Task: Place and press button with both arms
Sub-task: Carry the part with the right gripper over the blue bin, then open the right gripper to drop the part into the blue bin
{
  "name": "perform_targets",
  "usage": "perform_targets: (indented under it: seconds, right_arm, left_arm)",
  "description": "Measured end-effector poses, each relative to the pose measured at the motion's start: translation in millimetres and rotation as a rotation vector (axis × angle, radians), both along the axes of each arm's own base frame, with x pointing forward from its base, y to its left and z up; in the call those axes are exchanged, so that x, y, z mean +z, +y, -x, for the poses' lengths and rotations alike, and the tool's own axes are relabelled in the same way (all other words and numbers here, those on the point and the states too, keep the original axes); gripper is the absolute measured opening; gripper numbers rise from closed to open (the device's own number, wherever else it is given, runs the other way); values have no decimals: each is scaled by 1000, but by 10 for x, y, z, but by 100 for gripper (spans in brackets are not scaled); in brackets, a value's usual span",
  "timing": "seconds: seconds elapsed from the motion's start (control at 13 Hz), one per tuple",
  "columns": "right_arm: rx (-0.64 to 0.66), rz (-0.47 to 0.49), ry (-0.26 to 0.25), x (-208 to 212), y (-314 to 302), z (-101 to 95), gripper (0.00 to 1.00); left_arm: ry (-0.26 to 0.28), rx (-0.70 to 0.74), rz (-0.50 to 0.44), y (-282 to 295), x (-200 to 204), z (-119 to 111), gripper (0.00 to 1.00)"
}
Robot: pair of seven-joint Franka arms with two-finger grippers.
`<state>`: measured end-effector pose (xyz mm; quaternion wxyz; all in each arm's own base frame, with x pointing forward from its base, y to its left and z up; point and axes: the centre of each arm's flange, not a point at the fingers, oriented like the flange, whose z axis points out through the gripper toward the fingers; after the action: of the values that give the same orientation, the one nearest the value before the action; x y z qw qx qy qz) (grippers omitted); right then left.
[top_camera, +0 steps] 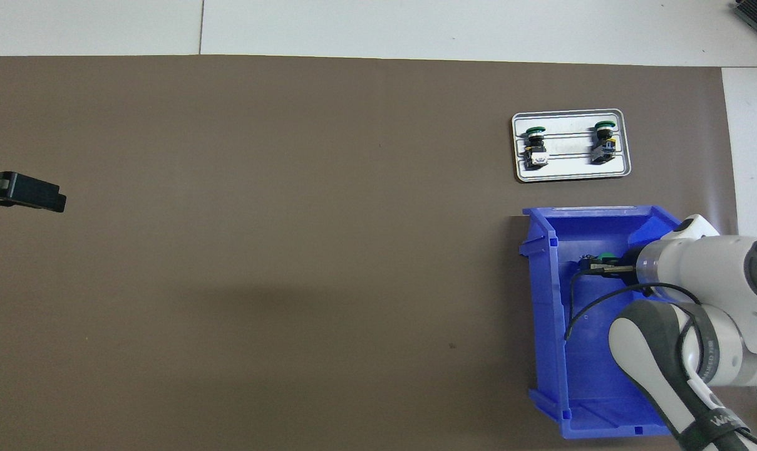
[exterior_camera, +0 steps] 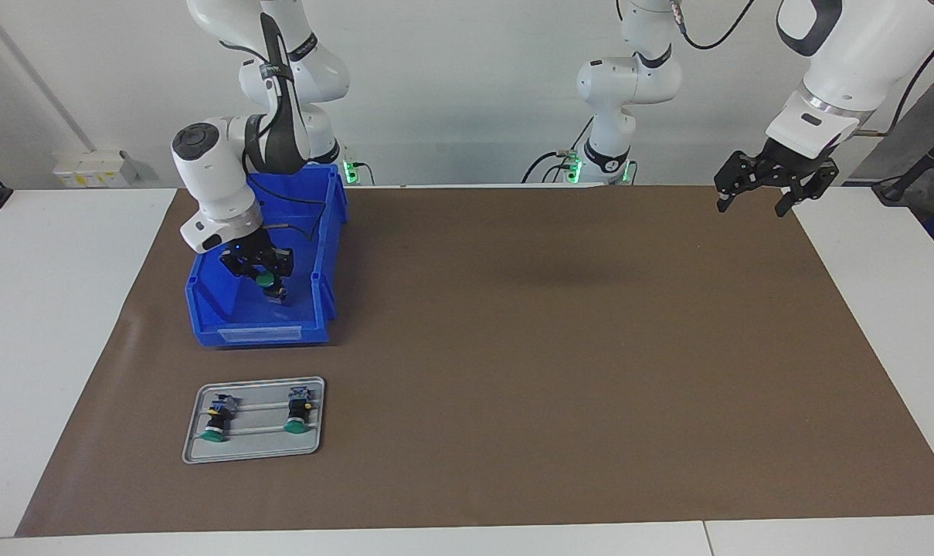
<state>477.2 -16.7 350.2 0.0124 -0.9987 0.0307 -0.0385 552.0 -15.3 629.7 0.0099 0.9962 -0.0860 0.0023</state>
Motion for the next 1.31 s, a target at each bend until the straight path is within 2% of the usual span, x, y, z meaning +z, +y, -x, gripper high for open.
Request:
perform_targets:
  seconds: [0.15, 0.23, 0.46, 0.54, 0.62, 0.77, 1.0, 1.31]
  right_arm:
    - [-3, 1, 5, -40, -14, -3, 35]
    - [-4, 1, 7, -53, -17, -4, 43]
    - [-4, 1, 8, -58, -19, -7, 74]
    - [-4, 1, 1, -31, -18, -26, 89]
    - [-3, 1, -14, 43, -14, -71, 98]
    - [-4, -1, -28, 330, -6, -194, 100]
    - [-8, -7, -29, 1118, -22, -403, 100]
    - [-9, -10, -36, 2115, -57, -515, 100]
  left_arm:
    - [0, 0, 0, 0, 0, 0, 100]
    - [0, 0, 0, 0, 0, 0, 100]
    - [0, 0, 0, 0, 0, 0, 100]
    - [0, 0, 0, 0, 0, 0, 100]
    - [0, 0, 0, 0, 0, 0, 100]
    - [0, 0, 0, 0, 0, 0, 100]
    - [0, 0, 0, 0, 0, 0, 100]
    - [0, 0, 0, 0, 0, 1, 100]
